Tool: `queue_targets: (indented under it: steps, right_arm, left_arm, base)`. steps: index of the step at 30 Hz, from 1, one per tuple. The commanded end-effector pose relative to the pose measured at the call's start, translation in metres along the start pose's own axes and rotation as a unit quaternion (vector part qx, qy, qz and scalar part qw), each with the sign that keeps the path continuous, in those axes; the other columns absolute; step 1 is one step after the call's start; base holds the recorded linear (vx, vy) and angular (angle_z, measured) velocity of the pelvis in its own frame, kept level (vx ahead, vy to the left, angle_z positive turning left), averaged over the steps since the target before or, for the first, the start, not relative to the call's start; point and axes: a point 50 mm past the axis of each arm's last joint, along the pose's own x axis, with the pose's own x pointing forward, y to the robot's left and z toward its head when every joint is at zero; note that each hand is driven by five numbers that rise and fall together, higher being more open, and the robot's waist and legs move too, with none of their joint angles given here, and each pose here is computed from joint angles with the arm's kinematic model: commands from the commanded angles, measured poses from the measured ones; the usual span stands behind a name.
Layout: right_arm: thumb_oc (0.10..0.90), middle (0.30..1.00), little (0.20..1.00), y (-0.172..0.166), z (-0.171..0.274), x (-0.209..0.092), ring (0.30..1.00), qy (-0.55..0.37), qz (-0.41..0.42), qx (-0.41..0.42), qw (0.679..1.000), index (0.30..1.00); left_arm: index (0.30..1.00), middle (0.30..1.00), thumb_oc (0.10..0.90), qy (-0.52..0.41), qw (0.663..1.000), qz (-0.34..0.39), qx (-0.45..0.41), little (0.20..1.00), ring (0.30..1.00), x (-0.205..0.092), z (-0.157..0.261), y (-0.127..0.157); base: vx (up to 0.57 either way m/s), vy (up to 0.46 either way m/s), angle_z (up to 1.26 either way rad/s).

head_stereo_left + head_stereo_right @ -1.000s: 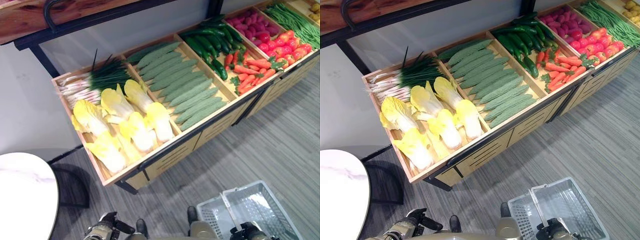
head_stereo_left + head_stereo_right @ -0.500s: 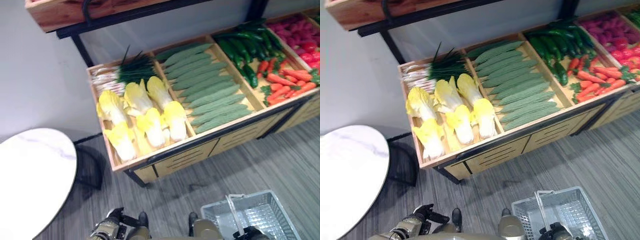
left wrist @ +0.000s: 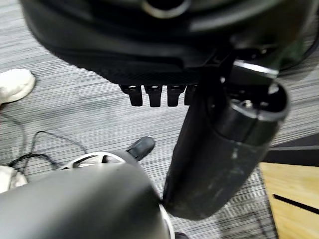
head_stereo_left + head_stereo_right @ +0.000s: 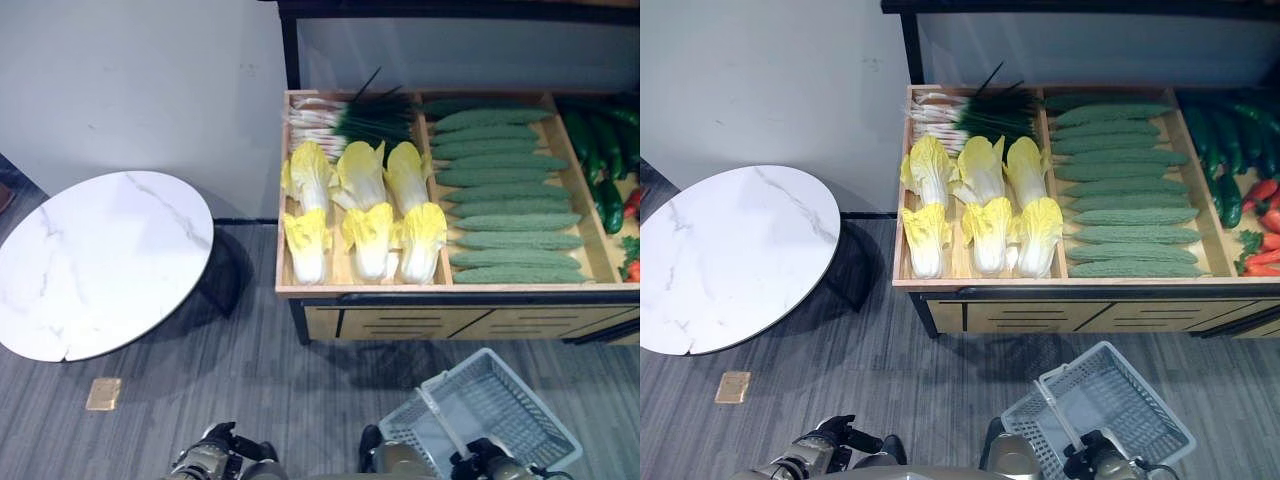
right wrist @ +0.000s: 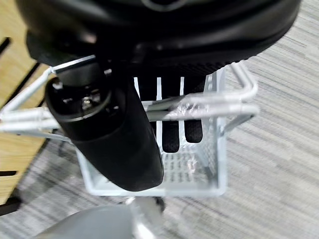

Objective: Get the vegetables into the basket

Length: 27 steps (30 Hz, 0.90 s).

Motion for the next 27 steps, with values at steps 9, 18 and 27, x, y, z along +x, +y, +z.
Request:
queue_targets:
  steps: [9,18,27]
  right_arm:
    - [0.400,0.300,0.300,-0.013,-0.009,-0.001,0.300,-0.005,-0.026,0.013,1.000,0.300]
    - [0.400,0.300,0.300,-0.002,-0.013,-0.002,0.300,0.005,0.001,0.010,1.000,0.300]
    - [0.400,0.300,0.300,0.001,-0.008,-0.001,0.300,-0.004,0.011,-0.029,1.000,0.300]
  left_arm:
    - [1.000,1.000,0.900,-0.398,0.901,0.010,-0.174,1.000,1.000,-0.072,0.132,0.042]
    - [1.000,1.000,0.900,-0.598,0.778,0.013,-0.192,1.000,1.000,-0.163,0.180,0.070]
    - [1.000,1.000,0.900,-0.684,0.714,0.012,-0.148,1.000,1.000,-0.207,0.231,0.069]
  base:
    - [0.01,0.071,-0.03]
    - [0.01,0.017,-0.03]
    - [0.00,0.000,-0.01]
